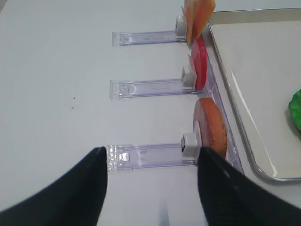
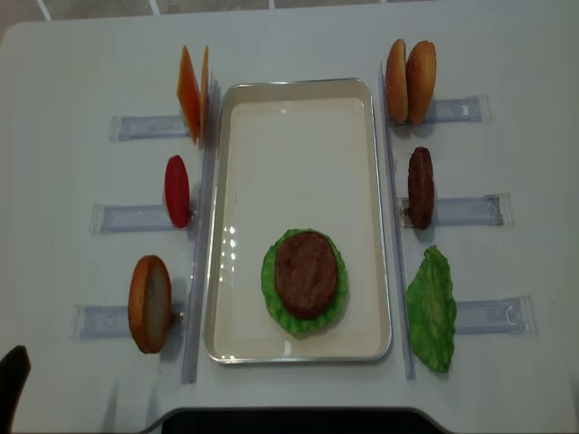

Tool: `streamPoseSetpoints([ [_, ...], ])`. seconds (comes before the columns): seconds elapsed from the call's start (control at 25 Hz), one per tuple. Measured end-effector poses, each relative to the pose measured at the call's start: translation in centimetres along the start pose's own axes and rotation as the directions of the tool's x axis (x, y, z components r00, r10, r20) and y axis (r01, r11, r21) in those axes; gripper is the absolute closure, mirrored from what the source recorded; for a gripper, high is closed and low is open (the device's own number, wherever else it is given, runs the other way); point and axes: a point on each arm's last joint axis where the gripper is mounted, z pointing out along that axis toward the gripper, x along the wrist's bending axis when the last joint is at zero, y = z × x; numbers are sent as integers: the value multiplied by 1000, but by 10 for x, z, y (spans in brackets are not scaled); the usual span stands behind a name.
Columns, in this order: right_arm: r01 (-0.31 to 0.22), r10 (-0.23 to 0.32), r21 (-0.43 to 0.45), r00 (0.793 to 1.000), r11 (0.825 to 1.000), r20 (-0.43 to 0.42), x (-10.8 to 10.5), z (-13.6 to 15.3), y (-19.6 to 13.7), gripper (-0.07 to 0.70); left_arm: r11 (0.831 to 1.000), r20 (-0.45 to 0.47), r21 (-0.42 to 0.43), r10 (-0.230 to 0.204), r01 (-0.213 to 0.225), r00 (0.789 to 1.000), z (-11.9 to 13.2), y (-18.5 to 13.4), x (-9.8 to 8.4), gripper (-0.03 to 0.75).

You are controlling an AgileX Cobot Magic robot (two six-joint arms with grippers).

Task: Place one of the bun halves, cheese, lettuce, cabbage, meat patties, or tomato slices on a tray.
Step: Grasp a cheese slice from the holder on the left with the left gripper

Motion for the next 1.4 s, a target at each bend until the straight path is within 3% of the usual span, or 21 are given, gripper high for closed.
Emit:
streamPoseSetpoints([
  [0.8, 0, 0, 0, 1000, 1000, 0, 0, 0, 0, 204, 1000, 7, 1, -9, 9, 1000, 0, 0, -1, 255],
  [1.08, 0, 0, 0, 1000, 1000, 0, 0, 0, 0, 204, 995, 10, 99, -32, 31, 999, 4, 19, 0, 255],
  [1.24, 0, 0, 0, 1000, 1000, 0, 0, 0, 0, 204, 982, 5, 177, -73, 71, 997, 3, 42, 2, 255],
  [1.4, 0, 0, 0, 1000, 1000, 0, 0, 0, 0, 204, 962, 2, 261, -82, 78, 997, 7, 69, 3, 255],
])
